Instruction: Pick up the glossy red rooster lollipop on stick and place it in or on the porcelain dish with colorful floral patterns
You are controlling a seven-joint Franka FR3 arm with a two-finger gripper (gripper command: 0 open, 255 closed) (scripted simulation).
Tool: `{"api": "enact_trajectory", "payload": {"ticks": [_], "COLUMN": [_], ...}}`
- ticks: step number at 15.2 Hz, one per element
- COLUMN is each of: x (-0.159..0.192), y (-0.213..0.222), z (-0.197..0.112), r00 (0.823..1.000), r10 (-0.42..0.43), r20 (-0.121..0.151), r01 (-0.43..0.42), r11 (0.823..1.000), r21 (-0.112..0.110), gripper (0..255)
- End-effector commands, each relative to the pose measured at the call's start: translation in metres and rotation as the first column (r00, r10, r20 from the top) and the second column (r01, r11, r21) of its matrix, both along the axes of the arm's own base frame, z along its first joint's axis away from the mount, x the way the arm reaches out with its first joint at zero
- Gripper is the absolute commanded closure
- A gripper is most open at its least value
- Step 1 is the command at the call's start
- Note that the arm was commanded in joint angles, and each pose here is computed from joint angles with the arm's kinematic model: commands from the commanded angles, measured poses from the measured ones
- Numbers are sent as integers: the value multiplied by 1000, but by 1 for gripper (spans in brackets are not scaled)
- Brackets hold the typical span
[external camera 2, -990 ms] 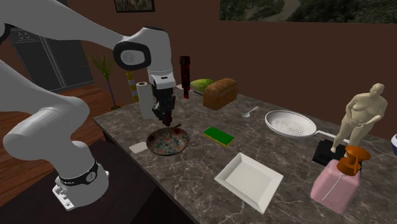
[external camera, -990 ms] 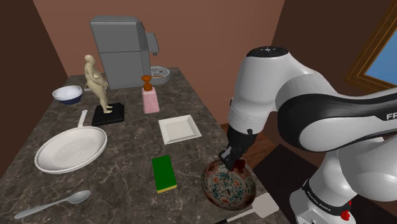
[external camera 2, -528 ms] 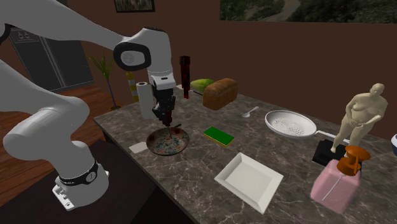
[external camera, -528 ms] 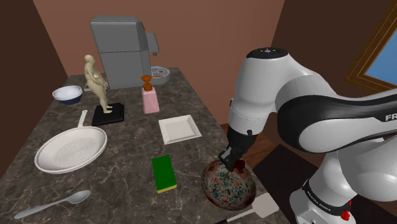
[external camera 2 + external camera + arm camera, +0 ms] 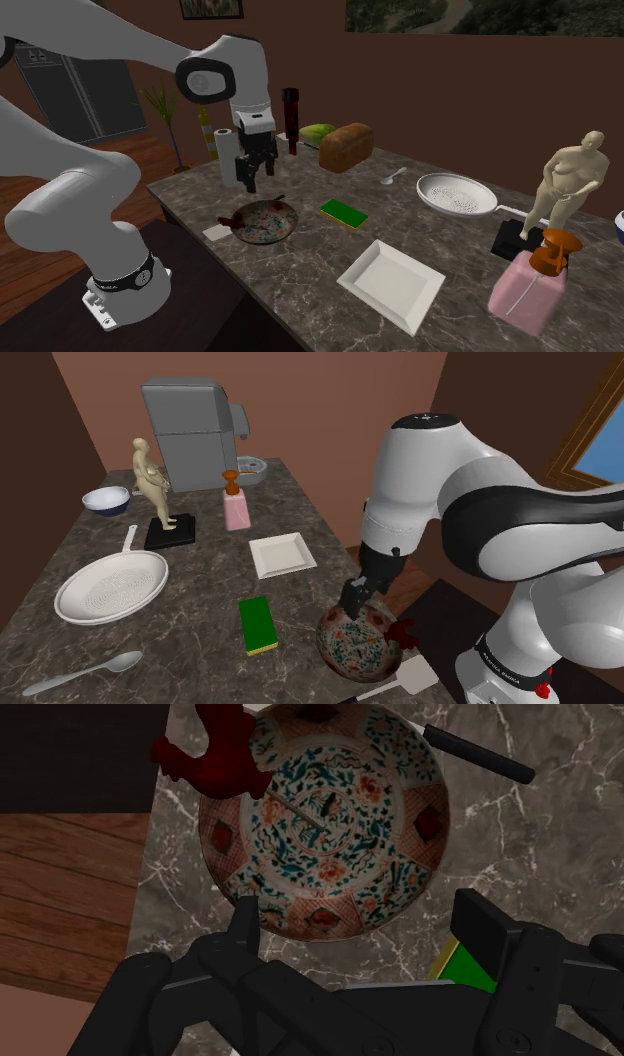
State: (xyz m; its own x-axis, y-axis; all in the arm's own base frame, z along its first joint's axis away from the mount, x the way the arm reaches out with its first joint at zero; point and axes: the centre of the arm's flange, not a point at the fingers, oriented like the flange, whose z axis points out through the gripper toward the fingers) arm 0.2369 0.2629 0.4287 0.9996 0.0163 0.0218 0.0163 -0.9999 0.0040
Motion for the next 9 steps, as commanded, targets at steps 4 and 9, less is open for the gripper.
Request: {"api": "enact_trajectory", "payload": {"ticks": [4,9], "x": [0,0], "y": [1,1], "z": [34,34], "r00": [1000,1000], "r10": [0,0], "r20": [-1,-1], "r01": [0,0], "r11": [1000,1000], "r21": [-1,-1], "gripper": [0,0]}}
